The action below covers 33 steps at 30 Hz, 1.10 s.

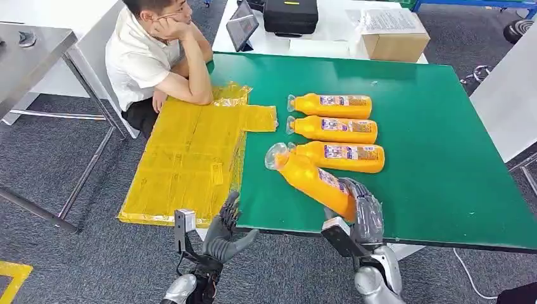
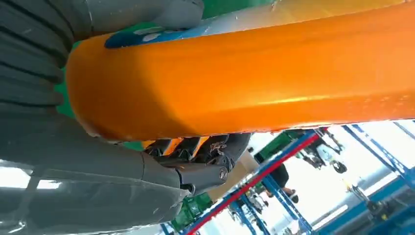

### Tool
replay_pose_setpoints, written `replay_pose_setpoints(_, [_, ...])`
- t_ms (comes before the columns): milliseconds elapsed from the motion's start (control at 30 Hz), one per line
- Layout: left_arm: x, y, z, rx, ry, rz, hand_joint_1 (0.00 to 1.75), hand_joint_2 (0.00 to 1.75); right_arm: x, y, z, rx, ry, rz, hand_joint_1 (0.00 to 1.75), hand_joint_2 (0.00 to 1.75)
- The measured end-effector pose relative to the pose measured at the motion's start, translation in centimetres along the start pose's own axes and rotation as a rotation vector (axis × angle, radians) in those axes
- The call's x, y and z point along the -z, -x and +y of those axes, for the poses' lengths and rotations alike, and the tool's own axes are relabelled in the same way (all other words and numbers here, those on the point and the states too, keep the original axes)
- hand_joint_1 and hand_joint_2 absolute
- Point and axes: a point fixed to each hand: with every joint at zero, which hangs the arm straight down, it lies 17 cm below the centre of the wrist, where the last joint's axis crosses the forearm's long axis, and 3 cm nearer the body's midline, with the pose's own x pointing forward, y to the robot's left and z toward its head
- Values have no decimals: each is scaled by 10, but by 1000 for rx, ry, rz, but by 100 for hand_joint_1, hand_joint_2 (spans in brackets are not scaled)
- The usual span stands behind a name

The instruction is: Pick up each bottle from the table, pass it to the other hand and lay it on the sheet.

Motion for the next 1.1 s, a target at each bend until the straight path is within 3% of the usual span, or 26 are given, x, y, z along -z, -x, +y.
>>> replay_pose_setpoints(267, [-4, -11, -35, -54, 135, -34, 0, 175, 4, -52, 17, 145, 0, -67, 155, 175])
replay_pose_setpoints(667, [-5, -79, -96, -83, 277, -215, 0, 175, -7, -102, 56, 289, -92, -138, 157, 175])
replay_pose_setpoints(867, [-11, -95, -116, -117, 334, -261, 0, 175, -6, -112, 68, 328, -113, -141, 162, 175])
replay_pose_setpoints(1100, [-13, -94, -127, -153, 371, -234, 0, 175, -2, -107, 70, 339, -111, -134, 159, 175])
